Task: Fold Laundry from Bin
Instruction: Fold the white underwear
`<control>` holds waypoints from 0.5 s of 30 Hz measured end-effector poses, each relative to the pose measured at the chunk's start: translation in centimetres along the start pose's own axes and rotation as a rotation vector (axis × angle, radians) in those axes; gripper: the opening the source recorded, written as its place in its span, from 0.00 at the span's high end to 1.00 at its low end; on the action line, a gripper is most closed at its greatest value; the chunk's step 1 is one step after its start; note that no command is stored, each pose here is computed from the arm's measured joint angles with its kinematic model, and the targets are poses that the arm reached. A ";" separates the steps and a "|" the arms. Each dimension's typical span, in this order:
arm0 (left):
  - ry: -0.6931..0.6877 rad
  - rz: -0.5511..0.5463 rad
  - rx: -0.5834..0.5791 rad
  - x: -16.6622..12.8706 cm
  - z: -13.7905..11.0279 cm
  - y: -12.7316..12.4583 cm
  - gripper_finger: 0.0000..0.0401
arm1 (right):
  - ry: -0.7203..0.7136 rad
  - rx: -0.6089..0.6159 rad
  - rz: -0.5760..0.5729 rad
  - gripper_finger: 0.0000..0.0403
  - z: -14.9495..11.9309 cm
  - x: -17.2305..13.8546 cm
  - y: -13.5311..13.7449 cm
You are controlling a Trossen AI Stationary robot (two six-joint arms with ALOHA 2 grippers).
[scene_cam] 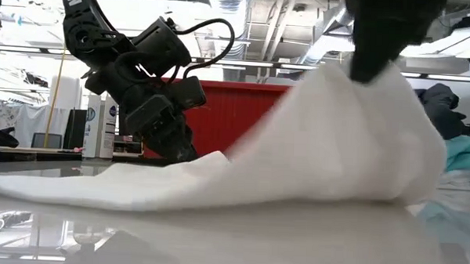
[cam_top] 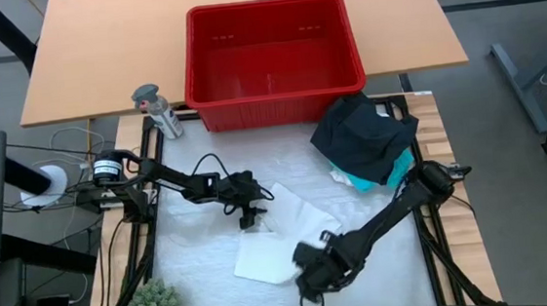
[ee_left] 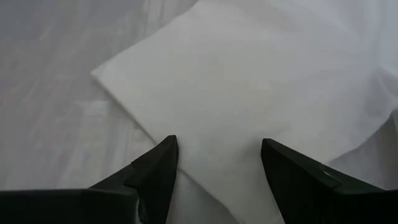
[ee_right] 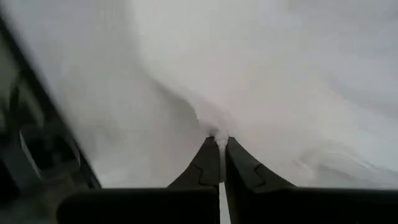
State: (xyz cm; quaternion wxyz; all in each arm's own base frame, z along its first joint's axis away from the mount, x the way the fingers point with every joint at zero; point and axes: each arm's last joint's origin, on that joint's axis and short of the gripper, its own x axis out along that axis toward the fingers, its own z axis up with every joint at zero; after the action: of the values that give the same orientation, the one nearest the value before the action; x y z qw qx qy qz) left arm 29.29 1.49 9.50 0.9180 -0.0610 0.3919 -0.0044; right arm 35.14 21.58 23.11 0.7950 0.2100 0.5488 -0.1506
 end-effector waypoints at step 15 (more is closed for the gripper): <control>0.005 -0.019 0.017 0.1 -0.1 -0.8 0.45 | 0.083 0.362 -0.166 0.94 2.7 -0.4 -4.9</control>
State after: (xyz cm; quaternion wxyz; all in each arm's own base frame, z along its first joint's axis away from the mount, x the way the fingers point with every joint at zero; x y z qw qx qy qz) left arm 29.30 0.68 9.45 0.9173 -0.0570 0.3936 -0.0164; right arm 34.86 15.97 23.48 0.7059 0.3096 0.5603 -0.3030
